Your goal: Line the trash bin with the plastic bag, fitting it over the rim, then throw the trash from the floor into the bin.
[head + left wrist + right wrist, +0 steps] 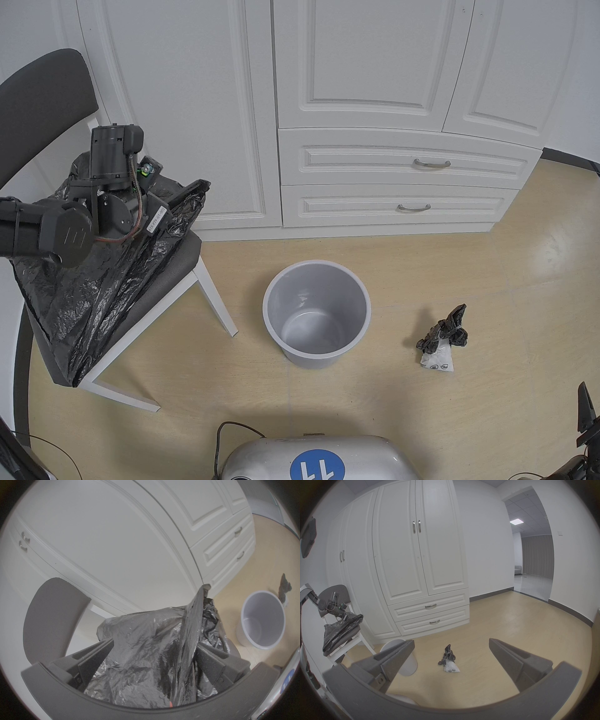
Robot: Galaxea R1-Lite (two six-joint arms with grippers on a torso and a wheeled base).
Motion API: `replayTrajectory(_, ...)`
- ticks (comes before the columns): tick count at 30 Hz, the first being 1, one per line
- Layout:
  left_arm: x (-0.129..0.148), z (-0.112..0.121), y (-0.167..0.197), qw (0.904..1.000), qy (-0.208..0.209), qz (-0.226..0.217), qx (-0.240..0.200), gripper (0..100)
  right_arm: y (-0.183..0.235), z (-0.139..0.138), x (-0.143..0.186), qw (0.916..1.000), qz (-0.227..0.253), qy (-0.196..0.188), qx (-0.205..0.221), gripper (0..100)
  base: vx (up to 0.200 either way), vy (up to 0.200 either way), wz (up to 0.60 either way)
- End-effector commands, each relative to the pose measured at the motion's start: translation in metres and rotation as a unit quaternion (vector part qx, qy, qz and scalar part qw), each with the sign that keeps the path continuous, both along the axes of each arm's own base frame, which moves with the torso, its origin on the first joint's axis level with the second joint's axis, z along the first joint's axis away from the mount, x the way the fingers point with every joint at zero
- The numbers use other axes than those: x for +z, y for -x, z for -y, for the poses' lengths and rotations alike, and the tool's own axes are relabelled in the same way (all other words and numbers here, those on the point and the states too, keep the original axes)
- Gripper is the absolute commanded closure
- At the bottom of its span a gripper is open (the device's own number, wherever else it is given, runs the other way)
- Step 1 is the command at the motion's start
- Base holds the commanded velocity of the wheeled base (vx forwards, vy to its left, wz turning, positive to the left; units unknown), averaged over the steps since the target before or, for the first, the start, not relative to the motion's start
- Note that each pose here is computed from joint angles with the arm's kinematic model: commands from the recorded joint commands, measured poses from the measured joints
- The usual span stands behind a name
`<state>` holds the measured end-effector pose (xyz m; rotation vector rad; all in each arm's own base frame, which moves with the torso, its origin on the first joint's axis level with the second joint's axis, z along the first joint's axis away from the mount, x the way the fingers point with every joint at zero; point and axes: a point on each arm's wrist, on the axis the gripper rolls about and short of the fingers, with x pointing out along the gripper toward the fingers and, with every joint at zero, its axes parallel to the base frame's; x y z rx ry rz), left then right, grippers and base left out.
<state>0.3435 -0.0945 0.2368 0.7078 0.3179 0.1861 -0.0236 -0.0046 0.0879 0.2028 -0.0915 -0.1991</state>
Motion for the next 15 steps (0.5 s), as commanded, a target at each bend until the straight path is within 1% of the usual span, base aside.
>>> replayTrajectory(1, 0.010, -0.006, -0.009, 0.9998, 0.001, 0.016, 0.010, 0, 0.000, 0.000, -0.004, 1.0000, 0.002, 0.000, 0.000, 0, 0.000, 0.000, 0.00)
replayTrajectory(4, 0.007, -0.008, -0.010, 0.9998, -0.003, 0.012, 0.013, 0, 0.000, 0.000, -0.004, 1.0000, 0.002, 0.000, 0.000, 0, 0.000, 0.000, 0.00)
replayTrajectory(12, -0.013, -0.003, -0.016, 0.9997, -0.012, -0.018, 0.009, 0, 0.000, 0.000, -0.004, 1.0000, 0.002, 0.000, 0.000, 0, 0.000, 0.000, 0.00)
replayTrajectory(15, -0.016, -0.003, -0.018, 0.9996, -0.013, -0.021, 0.011, 0, 0.000, 0.000, -0.004, 1.0000, 0.002, 0.000, -0.001, 0, 0.000, 0.000, 0.00)
